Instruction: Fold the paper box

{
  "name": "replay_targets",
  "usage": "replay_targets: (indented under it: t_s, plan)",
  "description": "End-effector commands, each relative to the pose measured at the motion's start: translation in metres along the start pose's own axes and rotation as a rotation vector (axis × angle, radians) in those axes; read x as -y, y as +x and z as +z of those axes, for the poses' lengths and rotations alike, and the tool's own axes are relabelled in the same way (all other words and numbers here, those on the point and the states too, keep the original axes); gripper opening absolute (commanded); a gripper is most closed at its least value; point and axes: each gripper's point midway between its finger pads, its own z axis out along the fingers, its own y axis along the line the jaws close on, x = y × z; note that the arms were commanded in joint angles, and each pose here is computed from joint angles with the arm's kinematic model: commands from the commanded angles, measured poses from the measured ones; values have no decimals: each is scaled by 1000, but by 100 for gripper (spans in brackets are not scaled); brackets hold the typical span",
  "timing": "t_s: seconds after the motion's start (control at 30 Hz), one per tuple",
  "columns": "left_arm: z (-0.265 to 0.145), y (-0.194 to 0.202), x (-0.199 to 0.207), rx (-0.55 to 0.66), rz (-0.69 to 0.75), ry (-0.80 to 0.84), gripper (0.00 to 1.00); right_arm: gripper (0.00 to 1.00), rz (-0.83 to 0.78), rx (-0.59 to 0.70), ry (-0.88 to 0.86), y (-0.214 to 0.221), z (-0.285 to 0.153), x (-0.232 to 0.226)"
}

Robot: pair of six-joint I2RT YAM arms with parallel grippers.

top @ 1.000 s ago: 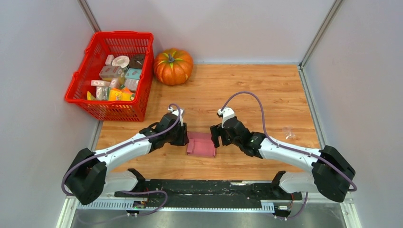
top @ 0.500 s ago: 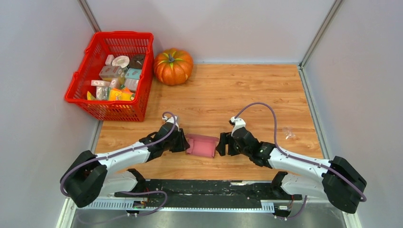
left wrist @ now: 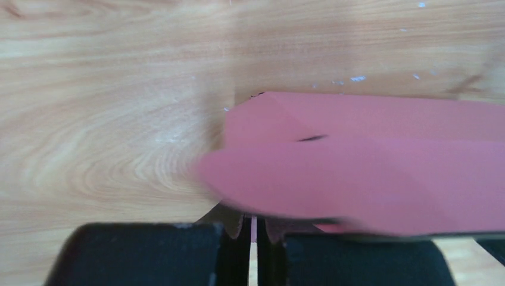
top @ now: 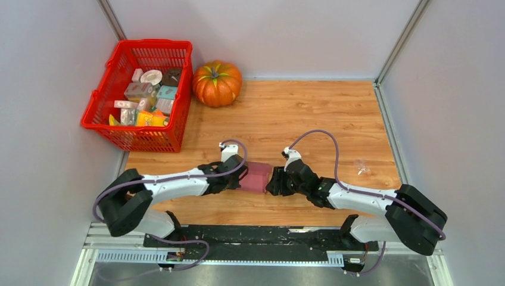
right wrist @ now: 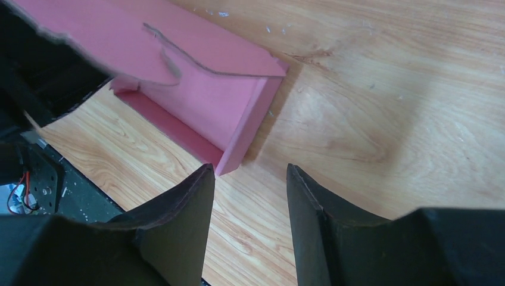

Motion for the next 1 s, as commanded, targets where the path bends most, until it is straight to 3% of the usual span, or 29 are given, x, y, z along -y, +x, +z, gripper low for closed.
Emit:
replay_targets:
  t_s: [0.0,0.2,0.37,0.47,0.5,0.6,0.7,0.83,0.97]
  plan:
    - [-5,-5,-49,22,249,-436,0,50,26,64,-64,-19,0,-19]
    - [8,8,-43,16,380,-560,0,50,50,82,-22,-17,-7,-7]
    - [0,-1,-29,51,361,-457,0,51,46,119,5,-23,-19,0]
    - [-11,-10,-15,76,319,-364,26,51,39,138,19,-28,-25,5]
    - [-19,-15,-11,94,297,-322,39,51,34,127,37,-26,-27,10]
    - [-33,-19,3,109,255,-192,52,52,23,143,59,-31,-35,17]
    - [-47,-18,18,104,214,-50,59,52,13,158,74,-36,-42,23]
    - [-69,-16,24,109,199,83,60,55,-20,141,108,-37,-49,28]
    - [-97,-18,23,151,197,235,60,65,-22,120,141,-44,-52,31]
